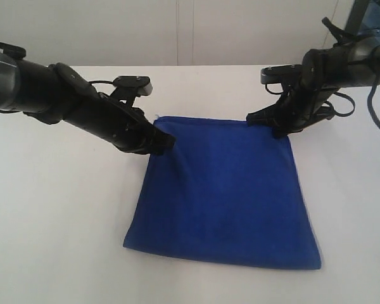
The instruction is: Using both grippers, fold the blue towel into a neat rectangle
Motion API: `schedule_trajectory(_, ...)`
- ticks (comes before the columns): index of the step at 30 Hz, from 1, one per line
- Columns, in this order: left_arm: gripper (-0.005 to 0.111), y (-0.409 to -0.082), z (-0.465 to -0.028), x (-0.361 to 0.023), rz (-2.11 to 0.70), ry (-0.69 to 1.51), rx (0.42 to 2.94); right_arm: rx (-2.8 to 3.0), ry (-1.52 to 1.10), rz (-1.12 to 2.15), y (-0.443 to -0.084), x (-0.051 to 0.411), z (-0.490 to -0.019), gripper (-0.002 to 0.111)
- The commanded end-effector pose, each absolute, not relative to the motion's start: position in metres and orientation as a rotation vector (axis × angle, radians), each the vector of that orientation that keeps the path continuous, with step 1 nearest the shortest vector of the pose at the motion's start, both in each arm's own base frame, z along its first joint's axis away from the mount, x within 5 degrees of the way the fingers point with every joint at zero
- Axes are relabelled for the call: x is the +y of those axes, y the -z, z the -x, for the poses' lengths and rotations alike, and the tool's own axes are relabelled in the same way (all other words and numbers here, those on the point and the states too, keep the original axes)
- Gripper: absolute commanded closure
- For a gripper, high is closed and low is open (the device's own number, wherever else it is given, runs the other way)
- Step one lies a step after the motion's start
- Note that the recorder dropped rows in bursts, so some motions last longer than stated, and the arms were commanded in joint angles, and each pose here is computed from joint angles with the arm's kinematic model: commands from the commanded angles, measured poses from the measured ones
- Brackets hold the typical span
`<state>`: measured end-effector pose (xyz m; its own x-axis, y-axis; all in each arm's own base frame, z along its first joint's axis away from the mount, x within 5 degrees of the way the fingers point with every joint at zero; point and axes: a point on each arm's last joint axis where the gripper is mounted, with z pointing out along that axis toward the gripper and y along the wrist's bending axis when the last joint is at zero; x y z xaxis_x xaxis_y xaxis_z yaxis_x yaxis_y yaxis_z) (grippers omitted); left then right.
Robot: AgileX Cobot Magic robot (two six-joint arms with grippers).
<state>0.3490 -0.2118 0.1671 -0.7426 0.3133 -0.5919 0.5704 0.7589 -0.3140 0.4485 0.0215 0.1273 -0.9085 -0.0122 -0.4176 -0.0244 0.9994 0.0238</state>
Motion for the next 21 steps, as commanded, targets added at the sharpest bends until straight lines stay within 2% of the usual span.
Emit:
schedule_trajectory(1, 0.107, -0.171, -0.347, -0.212, -0.632, 0.658, 2.426, 2.731, -0.036, 0.029, -0.125, 0.019, -0.448, 0.108)
schedule_trajectory(4, 0.099, -0.170, -0.347, -0.212, -0.640, 0.659, 2.431, 2.732, -0.036, 0.029, -0.125, 0.019, -0.448, 0.108)
schedule_trajectory(8, 0.074, -0.159, -0.349, -0.212, -0.630, 0.646, 2.455, 2.734, -0.036, 0.029, -0.125, 0.019, -0.448, 0.108)
schedule_trajectory(10, 0.067, -0.153, -0.350, -0.212, -0.614, 0.648, 2.474, 2.735, -0.036, 0.029, -0.125, 0.019, -0.448, 0.108)
schedule_trajectory(21, 0.066, -0.138, -0.352, -0.212, -0.610, 0.628, 2.504, 2.736, -0.036, 0.029, -0.125, 0.019, -0.448, 0.108)
